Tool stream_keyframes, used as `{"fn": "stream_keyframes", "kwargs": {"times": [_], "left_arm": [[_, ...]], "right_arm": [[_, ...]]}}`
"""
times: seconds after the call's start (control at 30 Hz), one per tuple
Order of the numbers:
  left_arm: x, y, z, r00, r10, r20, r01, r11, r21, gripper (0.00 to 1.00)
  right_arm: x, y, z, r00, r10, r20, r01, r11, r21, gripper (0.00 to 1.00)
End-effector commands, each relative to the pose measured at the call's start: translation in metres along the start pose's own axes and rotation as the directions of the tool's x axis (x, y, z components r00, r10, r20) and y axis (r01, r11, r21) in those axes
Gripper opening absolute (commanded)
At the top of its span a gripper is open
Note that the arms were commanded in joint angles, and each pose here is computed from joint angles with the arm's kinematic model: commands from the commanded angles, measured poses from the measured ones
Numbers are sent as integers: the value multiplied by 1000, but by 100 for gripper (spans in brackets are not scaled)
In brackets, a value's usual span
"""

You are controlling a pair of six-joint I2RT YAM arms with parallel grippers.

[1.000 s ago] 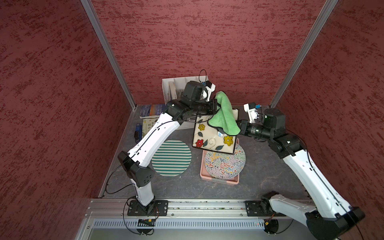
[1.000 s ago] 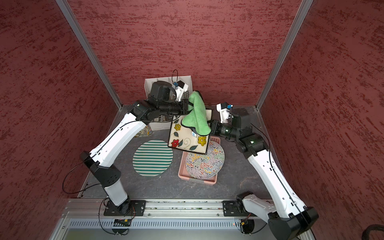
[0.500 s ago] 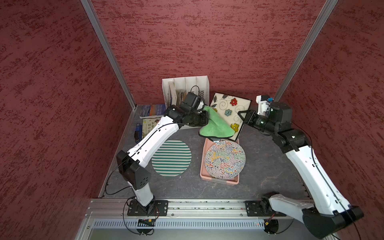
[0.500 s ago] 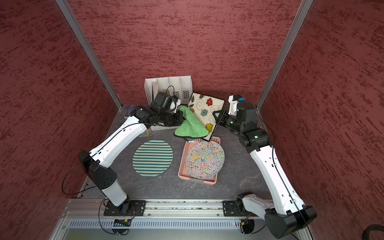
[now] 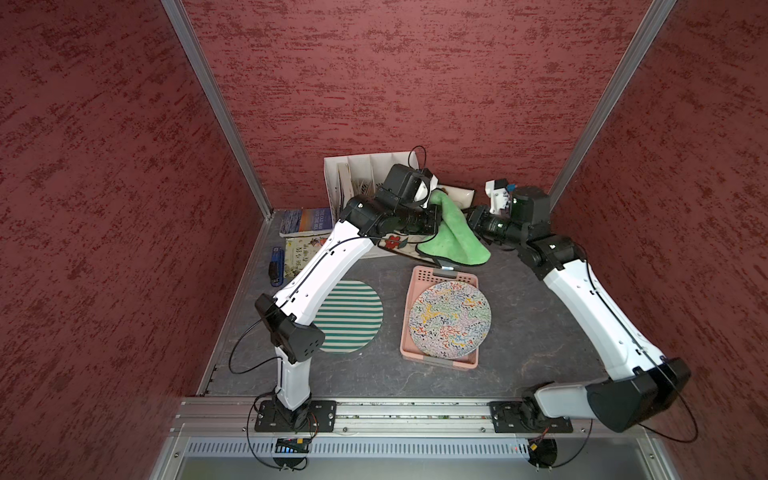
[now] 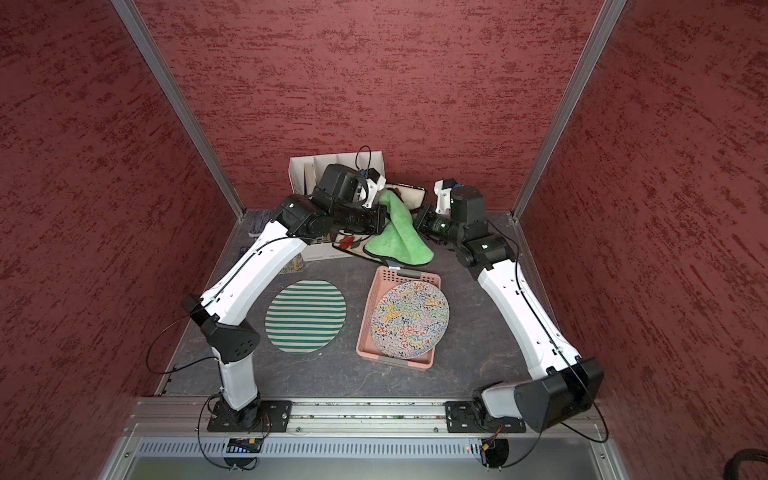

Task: Wipe the wet plate dry
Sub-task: Wipe the plate with towel.

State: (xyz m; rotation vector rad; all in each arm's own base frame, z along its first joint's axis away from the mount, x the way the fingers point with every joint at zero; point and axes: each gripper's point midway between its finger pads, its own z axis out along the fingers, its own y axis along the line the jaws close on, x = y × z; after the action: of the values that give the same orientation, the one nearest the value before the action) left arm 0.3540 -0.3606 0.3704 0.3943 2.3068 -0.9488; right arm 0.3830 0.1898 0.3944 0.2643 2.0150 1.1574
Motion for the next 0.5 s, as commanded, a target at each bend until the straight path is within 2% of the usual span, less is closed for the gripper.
{"fn": "stream_keyframes", "kwargs": {"times": [0.0, 0.07, 0.13, 0.2, 0.27, 0.37, 0.47], "left_arm": [[3, 19, -20, 998, -56, 8, 56, 998, -26, 0], [-15, 12, -42, 988, -118, 98, 108, 989, 100, 0], [-39, 14, -71, 950, -223, 218, 166, 953, 252, 0], [-56, 25, -101, 889, -338, 308, 207, 898, 388, 0], [-66, 29, -125, 850, -391, 354, 180, 846, 503, 0], [-78, 12, -146, 853, -376, 362, 94, 793, 602, 0], [-92, -16, -163, 866, -337, 368, -3, 734, 679, 0]], "right_arm": [[-83, 108, -95, 935, -35, 352, 143, 948, -285, 0], [-88, 96, -102, 941, 28, 338, 84, 946, -314, 0], [-91, 85, -108, 943, 128, 306, -2, 925, -381, 0], [-93, 90, -119, 937, 201, 287, -36, 870, -492, 0], [-93, 101, -130, 935, 237, 264, -40, 811, -584, 0], [-89, 118, -137, 948, 238, 210, -35, 736, -676, 0], [-86, 124, -137, 953, 244, 177, -41, 686, -726, 0]]}}
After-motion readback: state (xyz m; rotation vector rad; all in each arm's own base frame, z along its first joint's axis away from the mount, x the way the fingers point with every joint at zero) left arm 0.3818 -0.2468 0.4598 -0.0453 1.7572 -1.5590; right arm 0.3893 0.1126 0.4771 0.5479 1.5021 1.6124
